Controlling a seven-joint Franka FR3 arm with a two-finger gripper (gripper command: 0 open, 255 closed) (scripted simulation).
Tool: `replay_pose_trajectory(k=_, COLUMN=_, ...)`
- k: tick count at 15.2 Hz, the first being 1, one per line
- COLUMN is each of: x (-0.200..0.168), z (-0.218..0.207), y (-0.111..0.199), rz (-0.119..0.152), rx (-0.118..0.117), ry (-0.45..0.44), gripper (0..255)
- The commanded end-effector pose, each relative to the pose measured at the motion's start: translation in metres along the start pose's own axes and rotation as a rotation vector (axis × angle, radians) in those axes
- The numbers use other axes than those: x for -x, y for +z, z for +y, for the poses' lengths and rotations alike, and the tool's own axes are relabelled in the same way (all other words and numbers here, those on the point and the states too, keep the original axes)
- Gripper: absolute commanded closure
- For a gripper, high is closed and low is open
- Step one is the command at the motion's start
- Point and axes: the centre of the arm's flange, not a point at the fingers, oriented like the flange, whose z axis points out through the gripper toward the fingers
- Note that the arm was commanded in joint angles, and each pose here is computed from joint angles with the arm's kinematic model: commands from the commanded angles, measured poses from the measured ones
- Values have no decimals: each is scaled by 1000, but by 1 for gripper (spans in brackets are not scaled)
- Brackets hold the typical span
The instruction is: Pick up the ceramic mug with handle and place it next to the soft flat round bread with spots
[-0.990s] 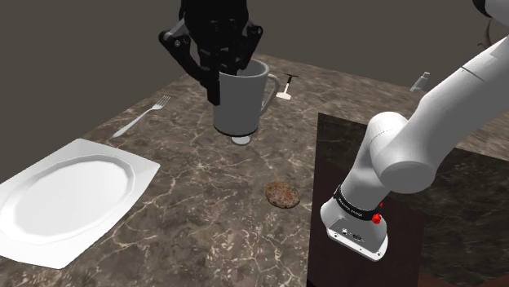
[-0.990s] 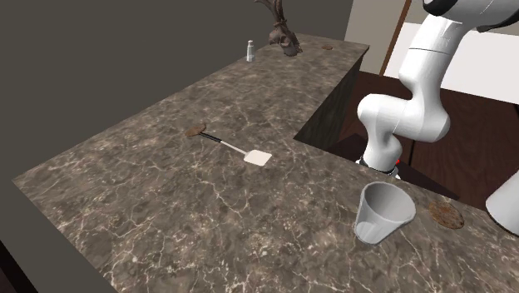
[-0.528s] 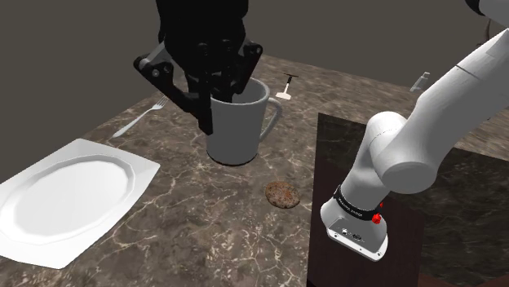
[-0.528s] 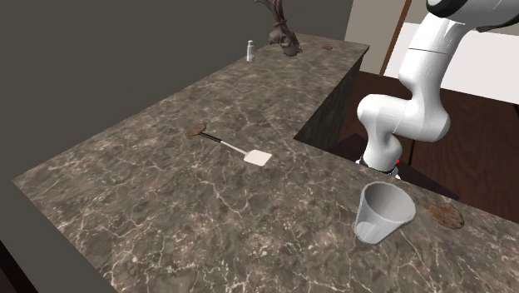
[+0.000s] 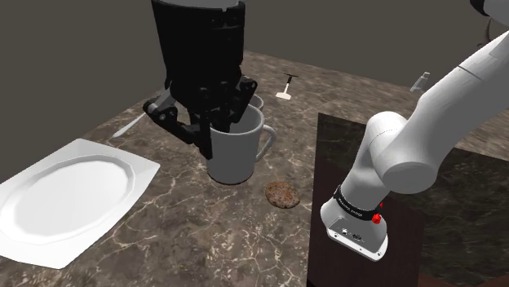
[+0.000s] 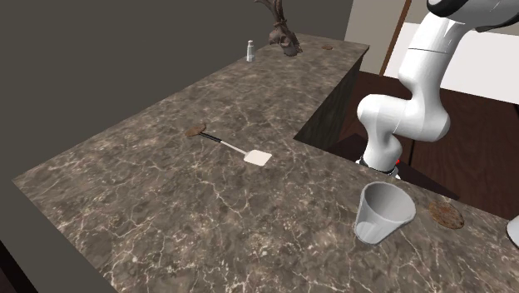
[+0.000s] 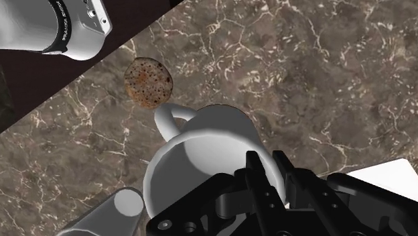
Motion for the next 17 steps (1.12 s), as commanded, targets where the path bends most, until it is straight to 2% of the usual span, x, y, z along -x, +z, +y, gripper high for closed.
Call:
replay_pose_trajectory(k=1, x=0, z=0, y=11, rz=0, rx=-1, ry=0, gripper=255)
replay_pose_trajectory(k=17, x=0, z=-6, y=96, rz=0, rx=-1, ry=0, gripper=255)
